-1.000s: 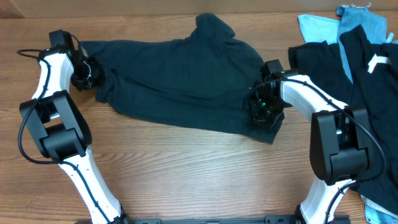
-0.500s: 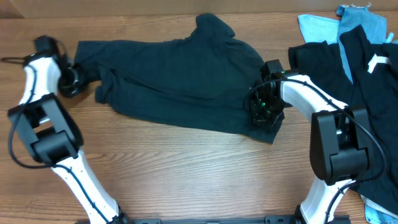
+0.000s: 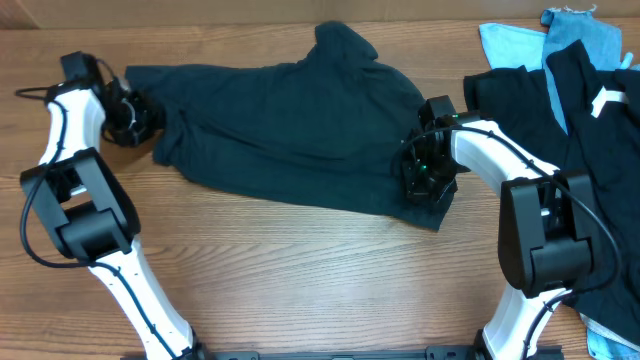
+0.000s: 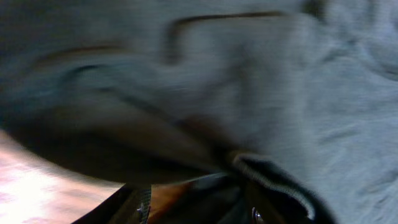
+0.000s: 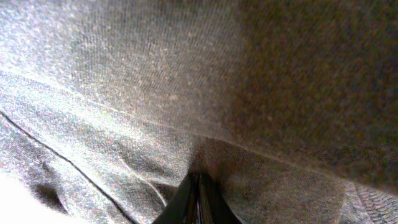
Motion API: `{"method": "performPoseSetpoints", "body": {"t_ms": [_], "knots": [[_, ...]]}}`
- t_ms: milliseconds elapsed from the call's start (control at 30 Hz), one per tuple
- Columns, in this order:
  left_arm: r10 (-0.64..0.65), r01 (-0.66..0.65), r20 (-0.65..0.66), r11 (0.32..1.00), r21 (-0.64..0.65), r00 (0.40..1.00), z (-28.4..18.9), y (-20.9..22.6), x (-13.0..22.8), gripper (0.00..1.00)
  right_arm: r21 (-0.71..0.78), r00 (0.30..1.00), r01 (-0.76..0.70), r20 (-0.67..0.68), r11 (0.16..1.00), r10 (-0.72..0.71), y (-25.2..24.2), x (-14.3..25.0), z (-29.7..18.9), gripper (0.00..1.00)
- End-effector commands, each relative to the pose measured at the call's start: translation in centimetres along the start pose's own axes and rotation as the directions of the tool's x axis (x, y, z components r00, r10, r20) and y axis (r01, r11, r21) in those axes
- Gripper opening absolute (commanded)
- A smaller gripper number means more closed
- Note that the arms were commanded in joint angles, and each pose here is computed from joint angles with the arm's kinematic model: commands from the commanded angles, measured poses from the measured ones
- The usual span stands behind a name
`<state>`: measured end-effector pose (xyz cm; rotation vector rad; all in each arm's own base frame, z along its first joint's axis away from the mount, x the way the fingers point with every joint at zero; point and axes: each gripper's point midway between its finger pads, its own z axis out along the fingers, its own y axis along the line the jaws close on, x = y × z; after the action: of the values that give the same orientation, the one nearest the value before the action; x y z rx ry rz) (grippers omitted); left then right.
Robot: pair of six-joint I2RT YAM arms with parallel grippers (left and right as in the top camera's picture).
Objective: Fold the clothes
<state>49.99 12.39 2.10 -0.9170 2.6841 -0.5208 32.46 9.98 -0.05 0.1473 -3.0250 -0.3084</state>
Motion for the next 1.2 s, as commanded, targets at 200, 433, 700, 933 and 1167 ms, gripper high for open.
{"method": "performPoseSetpoints", "body": {"t_ms": [200,433,700,933,1167], "knots": [[-0.006,0.012,0.079,0.997,-0.071,0.997,0.0,-1.8,-0.6,0.44,0.037,0.997,-0.015,-0.072,0.999,0.017,-0.9,1.4,1.9,0.06],[-0.003,0.01,0.082,0.996,-0.087,0.997,-0.1,-1.5,-0.6,0.04,0.036,0.997,-0.015,-0.073,0.999,0.017,-0.9,1.4,1.9,0.06],[-0.081,0.122,0.134,0.936,-0.33,0.988,-5.1,7.9,-1.9,0.04,0.037,0.997,-0.015,-0.072,0.999,0.017,-0.9,1.4,1.9,0.06],[-0.205,0.276,0.237,0.904,-0.326,0.95,-10.8,14.9,-3.7,0.06,0.036,0.997,-0.015,-0.073,0.999,0.017,-0.9,1.4,1.9,0.06],[-0.18,0.246,0.202,0.894,-0.375,0.963,-11.1,15.8,-2.9,0.26,0.037,0.997,-0.015,-0.077,0.999,0.018,-0.9,1.5,1.9,0.06]]}}
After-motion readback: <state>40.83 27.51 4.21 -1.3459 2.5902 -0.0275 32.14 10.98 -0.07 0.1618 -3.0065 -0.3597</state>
